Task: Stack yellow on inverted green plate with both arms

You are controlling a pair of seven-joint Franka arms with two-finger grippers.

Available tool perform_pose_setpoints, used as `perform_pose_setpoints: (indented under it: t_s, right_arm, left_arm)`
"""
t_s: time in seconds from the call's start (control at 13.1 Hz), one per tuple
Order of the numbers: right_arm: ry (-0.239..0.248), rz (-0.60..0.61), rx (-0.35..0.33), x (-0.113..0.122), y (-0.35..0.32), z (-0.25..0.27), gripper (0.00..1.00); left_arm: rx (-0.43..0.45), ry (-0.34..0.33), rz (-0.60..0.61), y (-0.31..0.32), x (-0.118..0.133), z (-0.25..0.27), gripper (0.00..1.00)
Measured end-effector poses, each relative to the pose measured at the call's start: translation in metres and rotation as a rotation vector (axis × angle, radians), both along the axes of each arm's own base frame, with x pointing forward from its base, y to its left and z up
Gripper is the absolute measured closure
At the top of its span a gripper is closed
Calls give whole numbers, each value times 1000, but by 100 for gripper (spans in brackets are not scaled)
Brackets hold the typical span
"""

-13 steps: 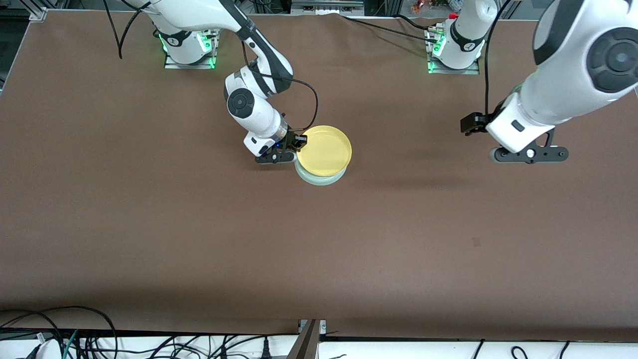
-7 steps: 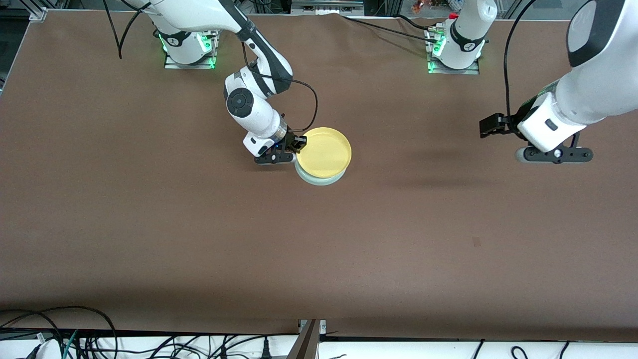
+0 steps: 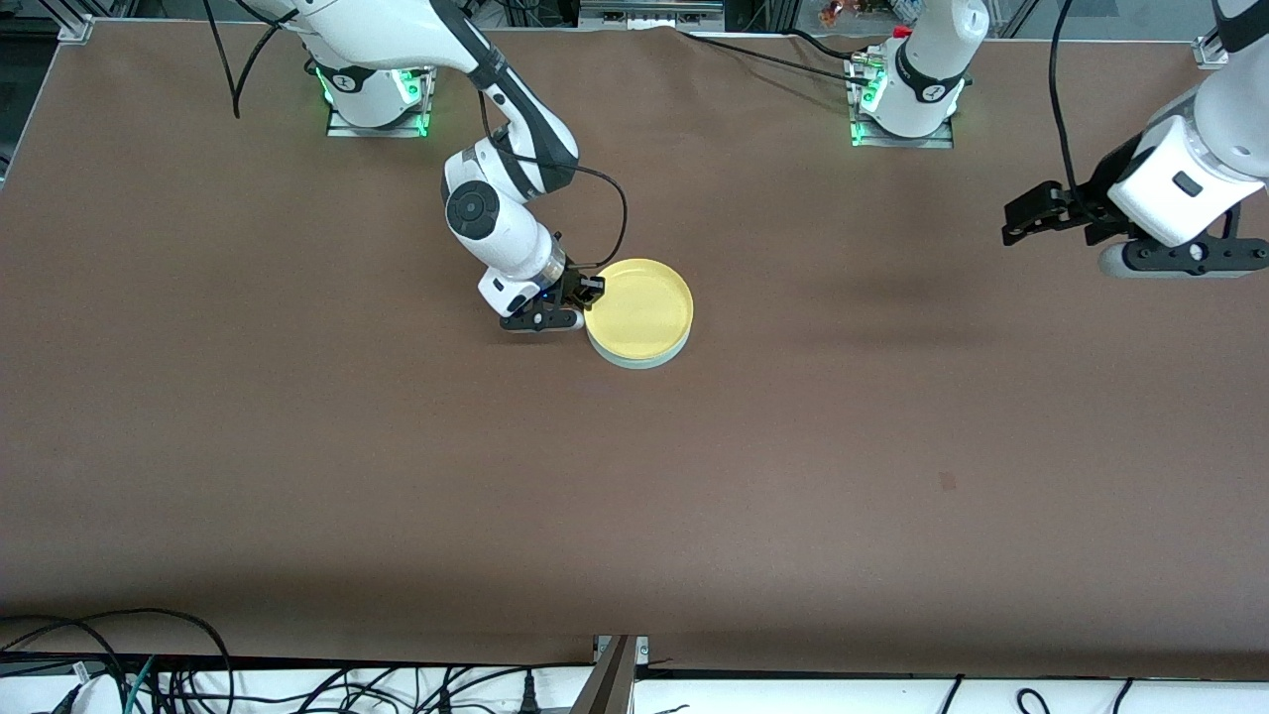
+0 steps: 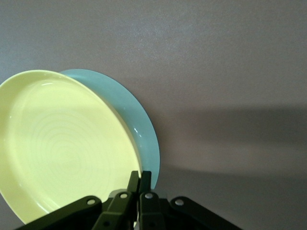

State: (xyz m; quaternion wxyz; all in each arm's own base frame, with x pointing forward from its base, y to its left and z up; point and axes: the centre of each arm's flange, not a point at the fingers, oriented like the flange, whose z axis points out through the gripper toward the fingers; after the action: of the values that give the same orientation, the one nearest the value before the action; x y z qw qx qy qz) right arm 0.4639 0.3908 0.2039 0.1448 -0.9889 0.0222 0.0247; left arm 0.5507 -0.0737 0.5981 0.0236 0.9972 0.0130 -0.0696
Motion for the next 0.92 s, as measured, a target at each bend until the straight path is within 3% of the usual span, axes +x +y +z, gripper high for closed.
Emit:
perform_pose_setpoints:
  t_s: [0.08,0.23,0.46,0.69,0.92]
  right_arm:
    - [-2,-1,1,0,0,0,91]
    - [-14,-5,7,3,1,3,69]
    - [-53,-33,17,26,-8,23,37]
    - [11,-1,-51,75,-38,74,2]
    - [41,80,-167,134,-93,155,0]
  left_arm:
    - [0,0,-4,-2,0,0,0]
    - [0,2,-2,-1,0,-1,0]
    - [0,2,8,5,2,-2,0]
    - [0,2,19,11,3,-2,0]
    - [0,0,8,5,2,-1,0]
